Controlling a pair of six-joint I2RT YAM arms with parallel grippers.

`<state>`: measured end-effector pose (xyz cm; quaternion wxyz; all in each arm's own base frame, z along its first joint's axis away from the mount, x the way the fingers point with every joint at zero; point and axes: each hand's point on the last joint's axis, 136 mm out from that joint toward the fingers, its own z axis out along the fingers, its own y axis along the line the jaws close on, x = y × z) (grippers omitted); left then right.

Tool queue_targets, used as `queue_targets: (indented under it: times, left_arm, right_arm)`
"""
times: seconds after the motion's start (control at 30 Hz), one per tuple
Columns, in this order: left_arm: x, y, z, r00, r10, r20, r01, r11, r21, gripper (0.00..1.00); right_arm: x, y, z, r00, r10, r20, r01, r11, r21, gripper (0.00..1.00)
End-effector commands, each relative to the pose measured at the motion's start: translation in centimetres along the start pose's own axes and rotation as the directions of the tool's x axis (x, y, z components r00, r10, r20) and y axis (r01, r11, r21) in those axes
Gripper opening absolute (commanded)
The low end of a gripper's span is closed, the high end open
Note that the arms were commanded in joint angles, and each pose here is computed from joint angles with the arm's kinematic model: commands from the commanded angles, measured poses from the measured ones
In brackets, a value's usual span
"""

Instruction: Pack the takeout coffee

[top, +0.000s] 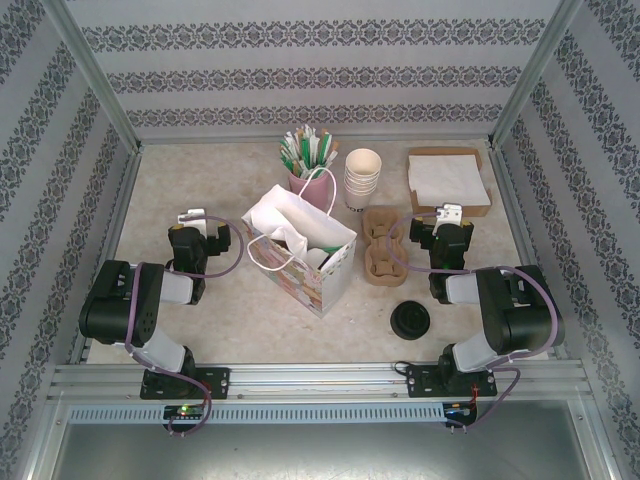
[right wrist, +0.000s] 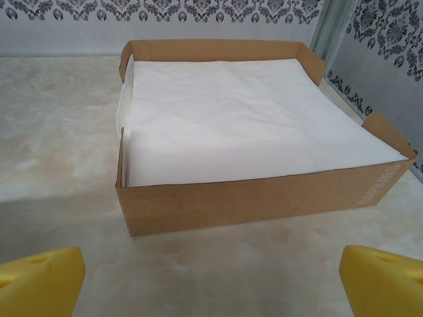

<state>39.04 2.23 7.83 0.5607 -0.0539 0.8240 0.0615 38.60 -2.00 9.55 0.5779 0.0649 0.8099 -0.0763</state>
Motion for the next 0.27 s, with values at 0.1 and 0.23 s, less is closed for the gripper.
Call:
queue_targets:
  times: [0.1,0.23]
  left_arm:
    - [-1.31,0.16,0.19,0.999,0.000,0.045,0.000,1.000,0.002,1.00]
    - [-1.30,0.21,0.20,0.999,0.000,0.045,0.000,1.000,0.000,1.00]
  right_arm:
    - [-1.20,1.05,0.35,1.000,0.014,0.020,-0.012,0.997,-0.079,0.98]
    - [-1.31,1.02,0.25,1.000,0.016,0.027,-0.014,0.997,-0.080,0.98]
